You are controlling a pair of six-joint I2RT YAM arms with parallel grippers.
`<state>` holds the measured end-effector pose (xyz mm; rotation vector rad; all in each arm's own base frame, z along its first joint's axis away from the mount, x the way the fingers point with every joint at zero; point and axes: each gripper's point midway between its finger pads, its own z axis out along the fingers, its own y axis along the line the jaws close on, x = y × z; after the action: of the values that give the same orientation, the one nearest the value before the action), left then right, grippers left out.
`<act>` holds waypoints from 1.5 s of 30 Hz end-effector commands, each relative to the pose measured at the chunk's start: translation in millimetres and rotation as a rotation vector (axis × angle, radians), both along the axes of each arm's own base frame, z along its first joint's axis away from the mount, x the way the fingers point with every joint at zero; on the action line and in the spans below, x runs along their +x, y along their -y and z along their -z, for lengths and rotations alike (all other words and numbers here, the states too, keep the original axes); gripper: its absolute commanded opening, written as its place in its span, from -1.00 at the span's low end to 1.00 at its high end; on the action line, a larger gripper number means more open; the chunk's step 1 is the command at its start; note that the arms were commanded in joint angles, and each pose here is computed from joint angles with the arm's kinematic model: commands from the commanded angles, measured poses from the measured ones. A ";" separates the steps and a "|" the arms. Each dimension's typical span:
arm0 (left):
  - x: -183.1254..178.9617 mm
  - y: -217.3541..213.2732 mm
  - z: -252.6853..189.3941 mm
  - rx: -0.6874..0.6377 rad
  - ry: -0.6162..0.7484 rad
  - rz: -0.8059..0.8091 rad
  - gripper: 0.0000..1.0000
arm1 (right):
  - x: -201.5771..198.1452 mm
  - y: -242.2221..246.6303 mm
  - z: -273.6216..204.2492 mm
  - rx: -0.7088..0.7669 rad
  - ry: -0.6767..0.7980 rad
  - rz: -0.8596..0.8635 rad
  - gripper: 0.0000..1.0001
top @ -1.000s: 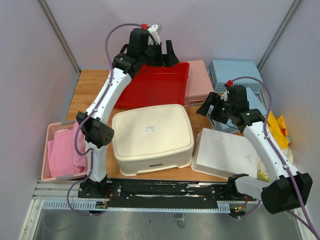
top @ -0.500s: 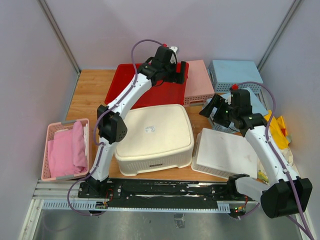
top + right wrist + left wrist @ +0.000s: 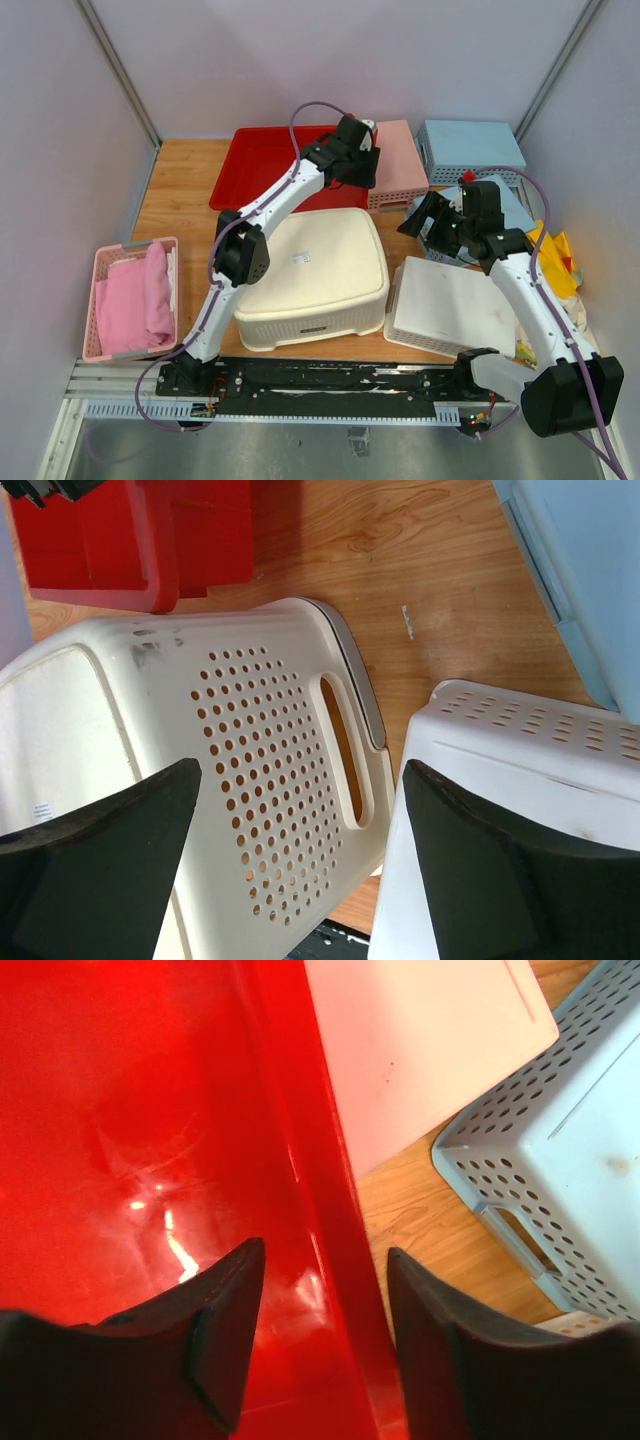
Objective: Turn the large container upside down
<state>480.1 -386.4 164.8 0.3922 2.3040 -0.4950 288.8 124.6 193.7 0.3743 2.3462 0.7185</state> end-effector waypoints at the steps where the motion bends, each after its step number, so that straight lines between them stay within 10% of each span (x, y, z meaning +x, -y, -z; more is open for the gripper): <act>1: 5.7 2.9 -8.7 -0.018 0.024 -0.012 -0.03 | -0.8 5.6 -3.7 0.012 0.020 0.010 0.69; 12: -31.2 -14.8 -170.6 -0.238 0.195 -0.008 -0.99 | 2.1 6.7 -6.9 0.018 0.033 0.008 0.67; 25: -69.4 -101.7 -325.1 -0.722 0.243 0.062 -0.99 | 3.4 -2.7 -1.6 0.061 0.010 -0.024 0.65; 45: -112.1 -175.0 -371.3 -1.353 0.131 0.268 -0.99 | 5.7 -11.8 4.6 0.103 -0.020 -0.053 0.64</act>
<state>428.6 -215.2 453.2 -0.2048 1.6191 -1.7173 290.8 137.8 192.6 0.3381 2.3546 0.8371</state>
